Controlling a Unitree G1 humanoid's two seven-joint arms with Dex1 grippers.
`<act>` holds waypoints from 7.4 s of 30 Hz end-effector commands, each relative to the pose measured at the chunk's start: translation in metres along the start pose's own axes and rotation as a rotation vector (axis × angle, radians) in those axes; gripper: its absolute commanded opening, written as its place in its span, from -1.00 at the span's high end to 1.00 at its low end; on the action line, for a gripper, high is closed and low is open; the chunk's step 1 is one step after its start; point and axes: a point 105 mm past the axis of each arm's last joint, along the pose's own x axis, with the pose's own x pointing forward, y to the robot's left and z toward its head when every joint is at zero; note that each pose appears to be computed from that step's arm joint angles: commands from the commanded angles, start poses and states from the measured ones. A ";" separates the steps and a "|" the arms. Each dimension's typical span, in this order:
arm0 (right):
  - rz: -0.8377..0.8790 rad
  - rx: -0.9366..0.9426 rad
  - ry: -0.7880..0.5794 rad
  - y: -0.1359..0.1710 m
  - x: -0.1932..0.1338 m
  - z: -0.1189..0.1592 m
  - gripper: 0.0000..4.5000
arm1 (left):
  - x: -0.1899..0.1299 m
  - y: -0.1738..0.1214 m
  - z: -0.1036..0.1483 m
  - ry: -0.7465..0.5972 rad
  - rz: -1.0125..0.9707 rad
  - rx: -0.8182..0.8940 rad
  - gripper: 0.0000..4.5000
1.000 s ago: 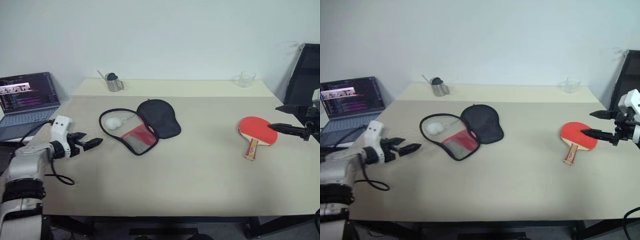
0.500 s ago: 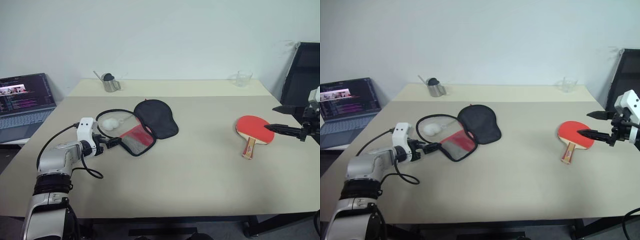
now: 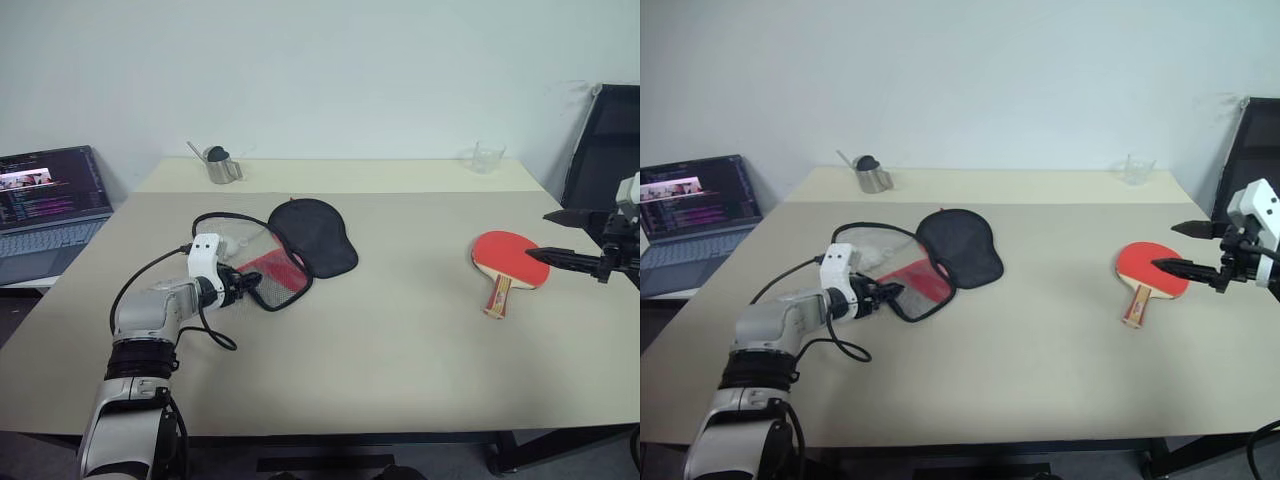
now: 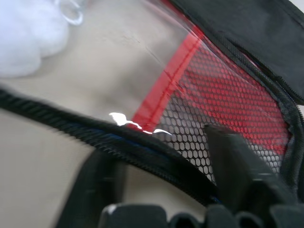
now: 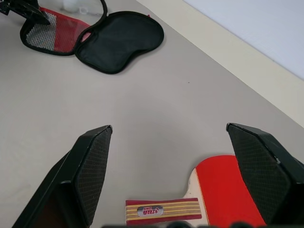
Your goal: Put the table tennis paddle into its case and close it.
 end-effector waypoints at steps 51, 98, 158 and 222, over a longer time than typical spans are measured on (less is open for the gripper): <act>-0.059 -0.013 0.010 0.005 -0.019 0.005 -0.88 | 0.035 -0.067 0.052 -0.048 -0.448 0.445 0.98; -0.787 0.593 0.226 -0.042 0.023 -0.076 -0.88 | -0.089 -0.045 0.084 -0.210 -0.561 0.693 -0.59; -0.969 0.745 0.230 -0.016 0.123 -0.053 0.54 | -0.065 -0.081 0.074 -0.206 -0.634 0.654 -0.62; -0.512 0.839 0.248 0.108 0.286 0.007 -0.15 | -0.080 -0.069 0.057 -0.142 -0.534 0.640 -0.62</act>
